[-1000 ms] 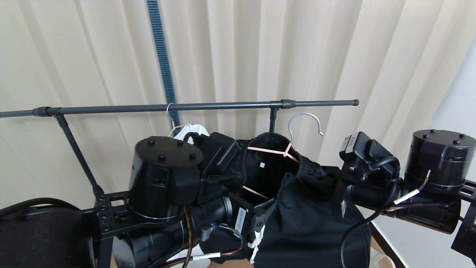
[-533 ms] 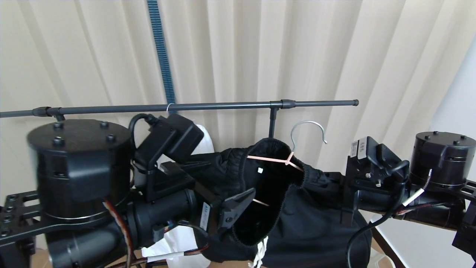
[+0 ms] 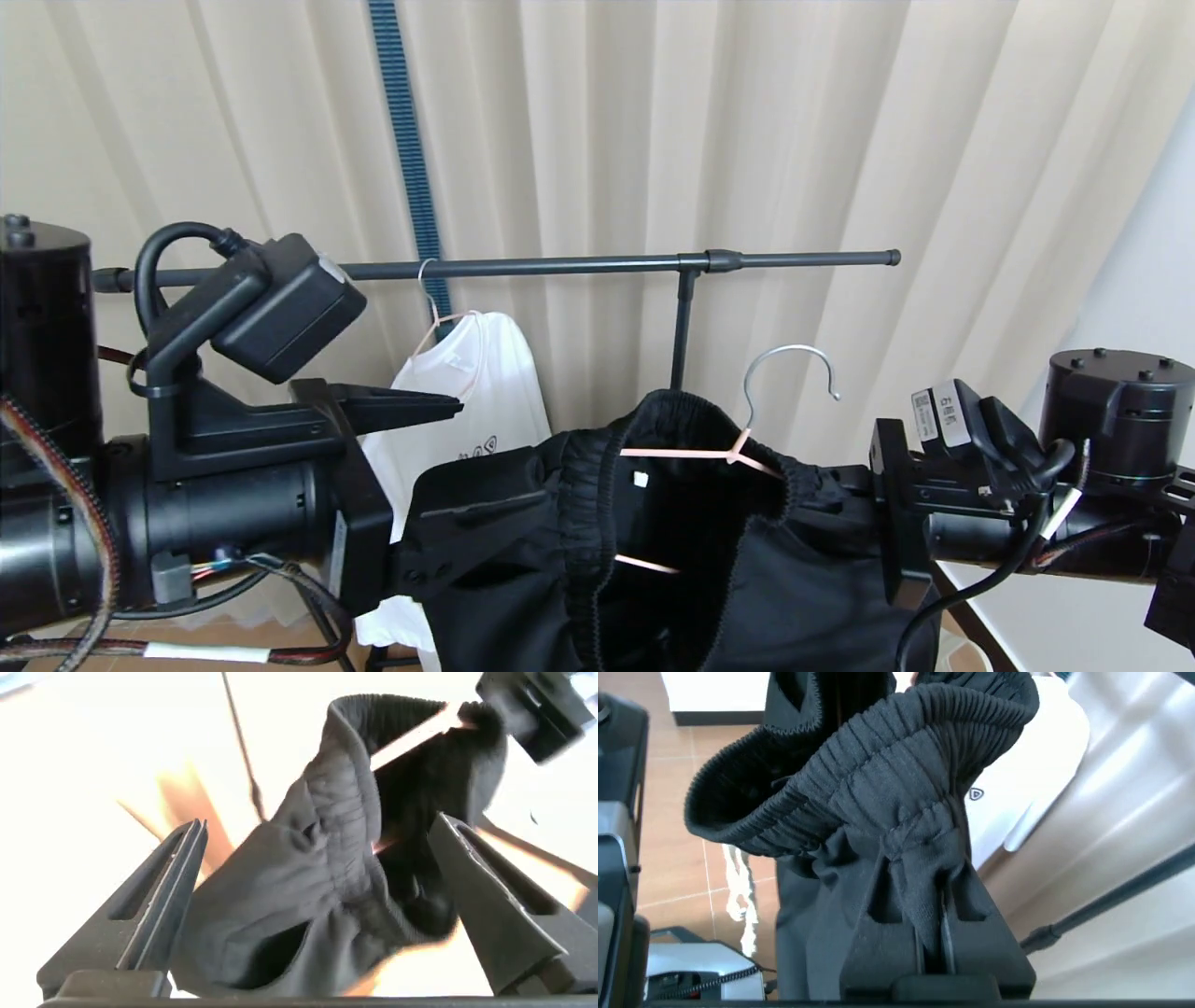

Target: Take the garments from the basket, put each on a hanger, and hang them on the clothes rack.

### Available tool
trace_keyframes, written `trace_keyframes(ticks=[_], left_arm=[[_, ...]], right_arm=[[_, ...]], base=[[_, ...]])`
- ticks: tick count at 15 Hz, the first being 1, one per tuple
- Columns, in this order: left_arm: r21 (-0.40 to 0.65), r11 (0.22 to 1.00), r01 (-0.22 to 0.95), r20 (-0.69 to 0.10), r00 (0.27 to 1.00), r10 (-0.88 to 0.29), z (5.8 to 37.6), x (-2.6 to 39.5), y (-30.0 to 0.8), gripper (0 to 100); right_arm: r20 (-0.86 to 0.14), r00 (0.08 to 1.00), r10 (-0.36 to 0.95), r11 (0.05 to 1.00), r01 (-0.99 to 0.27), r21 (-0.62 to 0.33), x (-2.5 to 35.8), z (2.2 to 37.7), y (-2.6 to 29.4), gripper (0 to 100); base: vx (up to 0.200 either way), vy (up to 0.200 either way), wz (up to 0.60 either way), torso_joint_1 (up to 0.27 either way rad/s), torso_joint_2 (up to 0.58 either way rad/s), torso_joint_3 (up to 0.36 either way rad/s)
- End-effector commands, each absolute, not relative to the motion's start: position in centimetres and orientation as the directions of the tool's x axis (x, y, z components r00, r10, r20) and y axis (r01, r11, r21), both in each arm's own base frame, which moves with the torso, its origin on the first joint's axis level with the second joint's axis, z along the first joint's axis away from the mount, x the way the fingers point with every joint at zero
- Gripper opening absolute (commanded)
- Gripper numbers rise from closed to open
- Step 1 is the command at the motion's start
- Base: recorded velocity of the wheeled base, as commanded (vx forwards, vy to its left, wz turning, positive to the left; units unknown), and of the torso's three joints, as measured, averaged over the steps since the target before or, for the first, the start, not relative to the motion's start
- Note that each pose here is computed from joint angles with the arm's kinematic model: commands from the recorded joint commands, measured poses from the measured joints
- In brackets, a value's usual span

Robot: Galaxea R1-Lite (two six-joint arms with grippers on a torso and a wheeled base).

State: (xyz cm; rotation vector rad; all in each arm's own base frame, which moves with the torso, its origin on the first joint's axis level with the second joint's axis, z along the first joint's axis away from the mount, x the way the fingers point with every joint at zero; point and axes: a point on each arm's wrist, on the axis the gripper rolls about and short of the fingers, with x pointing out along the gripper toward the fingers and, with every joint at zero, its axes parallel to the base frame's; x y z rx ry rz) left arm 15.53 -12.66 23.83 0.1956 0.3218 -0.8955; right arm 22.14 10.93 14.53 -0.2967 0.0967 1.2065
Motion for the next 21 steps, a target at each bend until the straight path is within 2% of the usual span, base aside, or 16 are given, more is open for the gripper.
trace_keyframes(ticks=[1,2,3,4,7,9,11,12,16,18,21], left_arm=[[0.041,0.583,0.811,-0.352,0.558,-0.752,25.1,16.0,-10.7,100],[0.096,0.503,0.859,-0.392,0.497,-0.774,25.0,16.5,-9.6,100],[0.110,0.473,0.874,-0.412,0.473,-0.779,24.8,17.0,-9.7,100],[0.136,0.397,0.907,-0.449,0.414,-0.792,24.2,18.1,-10.2,100],[0.157,0.308,0.938,-0.490,0.345,-0.801,23.1,20.1,-12.1,100],[0.132,0.254,0.958,-0.516,0.286,-0.808,22.0,20.7,-13.6,100],[0.131,0.235,0.963,-0.528,0.268,-0.806,21.5,21.0,-14.0,100],[0.113,0.199,0.973,-0.539,0.228,-0.811,20.7,21.4,-14.8,100],[0.098,0.175,0.980,-0.545,0.200,-0.814,20.2,21.6,-15.4,100],[0.068,0.132,0.989,-0.546,0.148,-0.825,19.6,21.5,-16.1,100],[0.061,0.116,0.991,-0.549,0.130,-0.825,19.2,21.6,-16.6,100]], right_arm=[[-0.239,0.353,0.905,0.320,-0.932,-0.168,22.0,14.2,10.9,0],[-0.240,0.347,0.907,0.311,-0.934,-0.174,21.9,14.1,10.8,0],[-0.238,0.336,0.911,0.299,-0.938,-0.176,21.8,14.1,10.8,0],[-0.239,0.324,0.916,0.287,-0.942,-0.176,21.6,14.0,10.9,0],[-0.242,0.294,0.924,0.258,-0.951,-0.171,21.1,13.9,11.4,0],[-0.243,0.270,0.932,0.233,-0.957,-0.170,20.8,13.9,11.9,0],[-0.246,0.263,0.933,0.227,-0.959,-0.168,20.6,13.8,12.1,0],[-0.244,0.249,0.937,0.212,-0.963,-0.169,20.4,13.8,12.3,0],[-0.238,0.244,0.940,0.206,-0.963,-0.174,20.1,14.0,12.3,0],[-0.234,0.234,0.944,0.195,-0.964,-0.181,19.8,14.2,12.6,0],[-0.226,0.227,0.947,0.186,-0.965,-0.186,19.6,14.5,12.8,0]], base=[[0.000,0.000,0.00,0.000,0.00,0.000],[0.000,0.000,0.00,0.000,0.00,0.000],[0.000,0.000,0.00,0.000,0.00,0.000],[0.000,0.000,0.00,0.000,0.00,0.000],[0.000,0.000,0.00,0.000,0.00,0.000],[0.000,0.000,0.00,0.000,0.00,0.000],[0.000,0.000,0.00,0.000,0.00,0.000],[0.000,0.000,0.00,0.000,0.00,0.000],[0.000,0.000,0.00,0.000,0.00,0.000],[0.000,0.000,0.00,0.000,0.00,0.000],[0.000,0.000,0.00,0.000,0.00,0.000]])
